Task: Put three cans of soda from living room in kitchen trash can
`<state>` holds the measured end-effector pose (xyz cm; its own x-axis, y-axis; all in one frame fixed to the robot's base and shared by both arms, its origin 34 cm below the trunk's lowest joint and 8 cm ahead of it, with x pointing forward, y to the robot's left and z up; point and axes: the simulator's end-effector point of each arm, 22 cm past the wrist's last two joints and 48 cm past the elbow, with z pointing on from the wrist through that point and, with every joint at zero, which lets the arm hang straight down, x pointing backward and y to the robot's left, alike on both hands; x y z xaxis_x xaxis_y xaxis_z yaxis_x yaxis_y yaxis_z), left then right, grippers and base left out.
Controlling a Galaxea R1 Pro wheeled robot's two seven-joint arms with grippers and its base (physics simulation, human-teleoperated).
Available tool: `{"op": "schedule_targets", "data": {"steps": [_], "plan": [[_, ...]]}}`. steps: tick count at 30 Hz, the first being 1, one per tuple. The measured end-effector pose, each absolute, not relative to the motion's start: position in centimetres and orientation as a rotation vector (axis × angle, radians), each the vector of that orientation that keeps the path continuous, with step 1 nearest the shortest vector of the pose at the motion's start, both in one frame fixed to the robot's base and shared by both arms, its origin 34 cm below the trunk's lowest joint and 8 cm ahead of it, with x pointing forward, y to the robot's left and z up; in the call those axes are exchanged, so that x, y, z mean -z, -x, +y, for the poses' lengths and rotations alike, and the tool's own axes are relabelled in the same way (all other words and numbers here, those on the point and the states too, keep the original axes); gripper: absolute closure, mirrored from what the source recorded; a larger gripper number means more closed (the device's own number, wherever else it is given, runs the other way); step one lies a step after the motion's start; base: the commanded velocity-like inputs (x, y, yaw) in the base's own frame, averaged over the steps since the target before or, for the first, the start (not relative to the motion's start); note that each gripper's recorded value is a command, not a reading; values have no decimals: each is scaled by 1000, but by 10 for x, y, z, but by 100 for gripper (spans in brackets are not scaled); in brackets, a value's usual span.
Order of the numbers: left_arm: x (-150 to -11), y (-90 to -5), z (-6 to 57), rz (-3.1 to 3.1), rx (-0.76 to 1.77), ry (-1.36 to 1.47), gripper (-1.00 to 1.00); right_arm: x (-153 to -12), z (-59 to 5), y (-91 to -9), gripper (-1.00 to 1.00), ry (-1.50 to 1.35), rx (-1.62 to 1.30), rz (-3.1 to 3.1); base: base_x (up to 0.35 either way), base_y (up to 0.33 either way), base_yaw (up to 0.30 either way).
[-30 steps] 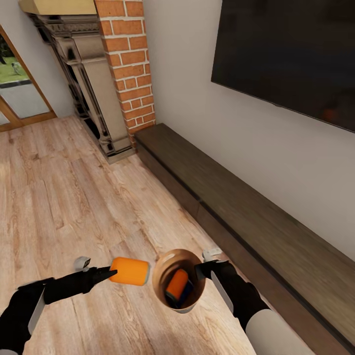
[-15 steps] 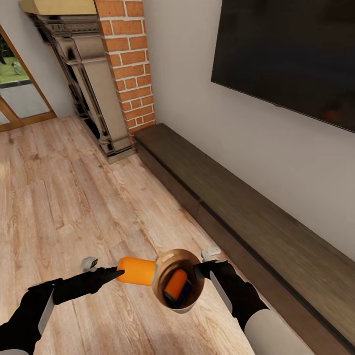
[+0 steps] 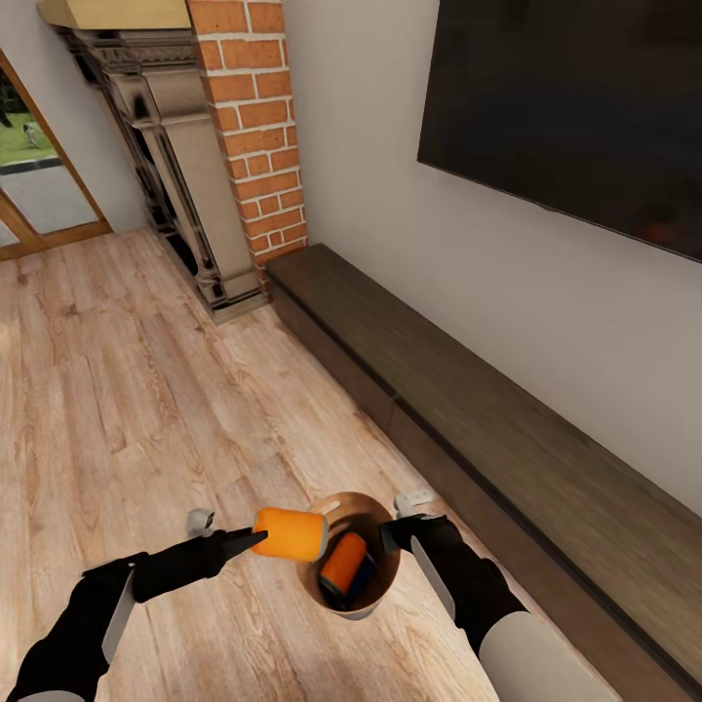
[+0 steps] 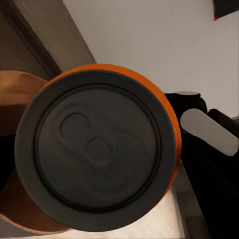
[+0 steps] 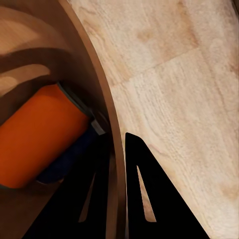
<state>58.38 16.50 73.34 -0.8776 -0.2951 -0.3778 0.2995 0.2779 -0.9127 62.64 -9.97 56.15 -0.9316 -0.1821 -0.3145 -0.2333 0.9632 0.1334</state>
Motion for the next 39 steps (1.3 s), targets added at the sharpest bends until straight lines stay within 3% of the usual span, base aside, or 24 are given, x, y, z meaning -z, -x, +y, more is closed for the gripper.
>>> {"op": "schedule_targets", "data": {"steps": [11,32,33,39], "plan": [[-684,-584,128,2279,1465,-18,100,-562,-99,-626,100,303,-245,2811,0,0,0],[-665,-584,110,2358,1376,-34,100,-562,-99,-626,100,304,-244,2811,0,0,0],[-664,-583,109,2365,1370,-38,-100,-562,-99,-626,100,304,-244,2811,0,0,0],[-659,-581,105,2390,1350,-60,-100,-562,-99,-626,100,304,-244,2811,0,0,0]]}}
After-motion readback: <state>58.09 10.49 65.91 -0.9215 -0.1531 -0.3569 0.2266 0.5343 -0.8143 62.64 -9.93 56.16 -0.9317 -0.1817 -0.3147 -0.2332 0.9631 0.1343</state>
